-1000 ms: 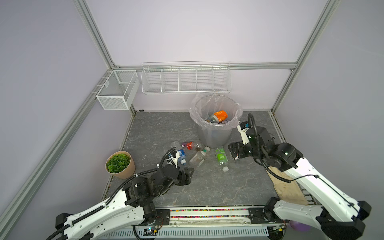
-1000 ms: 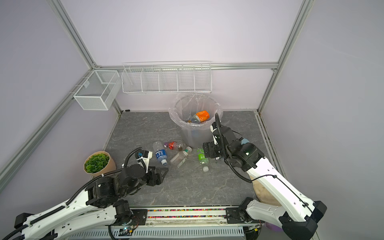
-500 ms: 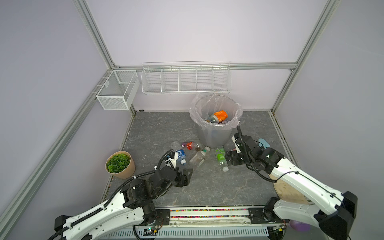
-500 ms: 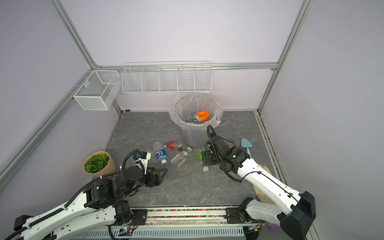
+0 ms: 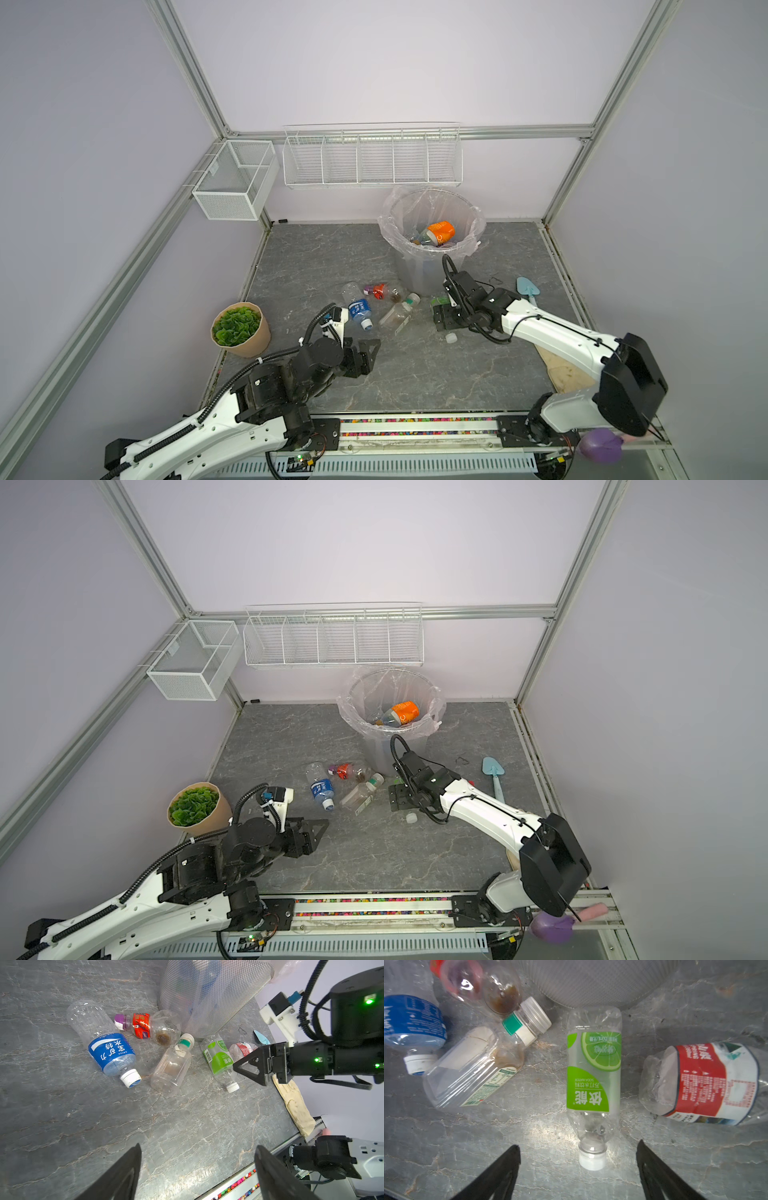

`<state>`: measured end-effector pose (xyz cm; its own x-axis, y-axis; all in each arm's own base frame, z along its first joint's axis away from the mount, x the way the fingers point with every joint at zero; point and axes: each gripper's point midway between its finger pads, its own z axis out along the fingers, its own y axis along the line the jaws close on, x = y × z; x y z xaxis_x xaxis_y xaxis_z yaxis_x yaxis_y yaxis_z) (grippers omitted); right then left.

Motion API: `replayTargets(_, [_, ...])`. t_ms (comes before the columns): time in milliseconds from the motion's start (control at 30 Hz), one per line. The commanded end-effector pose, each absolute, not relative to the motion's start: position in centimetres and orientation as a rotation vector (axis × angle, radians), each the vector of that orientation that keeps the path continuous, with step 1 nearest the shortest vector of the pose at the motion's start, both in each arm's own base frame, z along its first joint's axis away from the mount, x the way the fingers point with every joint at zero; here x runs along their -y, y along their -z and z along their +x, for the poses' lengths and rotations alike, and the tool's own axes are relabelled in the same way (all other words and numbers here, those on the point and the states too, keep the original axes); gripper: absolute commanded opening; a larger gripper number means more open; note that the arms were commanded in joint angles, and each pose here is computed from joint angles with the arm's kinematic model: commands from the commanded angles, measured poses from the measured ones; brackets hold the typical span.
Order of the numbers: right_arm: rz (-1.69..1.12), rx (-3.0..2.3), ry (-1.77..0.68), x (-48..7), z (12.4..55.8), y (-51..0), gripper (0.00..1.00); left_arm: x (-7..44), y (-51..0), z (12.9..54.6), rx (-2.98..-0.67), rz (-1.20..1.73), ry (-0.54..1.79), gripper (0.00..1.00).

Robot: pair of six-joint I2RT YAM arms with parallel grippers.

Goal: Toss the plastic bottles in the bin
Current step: 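Withdraw the right gripper and lower it onto the green lime-labeled bottle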

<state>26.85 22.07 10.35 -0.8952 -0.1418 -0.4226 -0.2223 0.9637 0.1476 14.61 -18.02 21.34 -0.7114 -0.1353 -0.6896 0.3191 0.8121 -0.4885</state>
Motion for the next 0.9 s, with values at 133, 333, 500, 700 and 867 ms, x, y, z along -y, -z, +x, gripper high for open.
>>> replayTargets(133, [-0.185, -2.744, -0.205, -21.7, 27.8, -7.5, 0.93, 16.6, -20.4, 14.3, -2.252, 0.102, 0.739, 0.85])
replayTargets(333, [-0.166, -2.774, -0.185, -21.7, 27.9, -5.8, 0.96, 16.2, -20.3, 14.2, -2.251, 0.094, 0.736, 0.85])
replayTargets(500, [-0.164, -2.788, -0.155, -21.7, 28.3, -4.8, 0.99, 16.2, -20.2, 14.2, -2.253, 0.094, 0.737, 0.85])
replayTargets(700, [-0.146, -2.794, -0.11, -21.2, 28.6, -4.0, 0.87, 16.0, -20.3, 14.1, -2.252, 0.088, 0.738, 0.85])
replayTargets(867, [-0.124, -2.786, -0.086, -20.8, 28.6, -3.8, 0.64, 15.8, -20.2, 14.1, -2.253, 0.087, 0.736, 0.85])
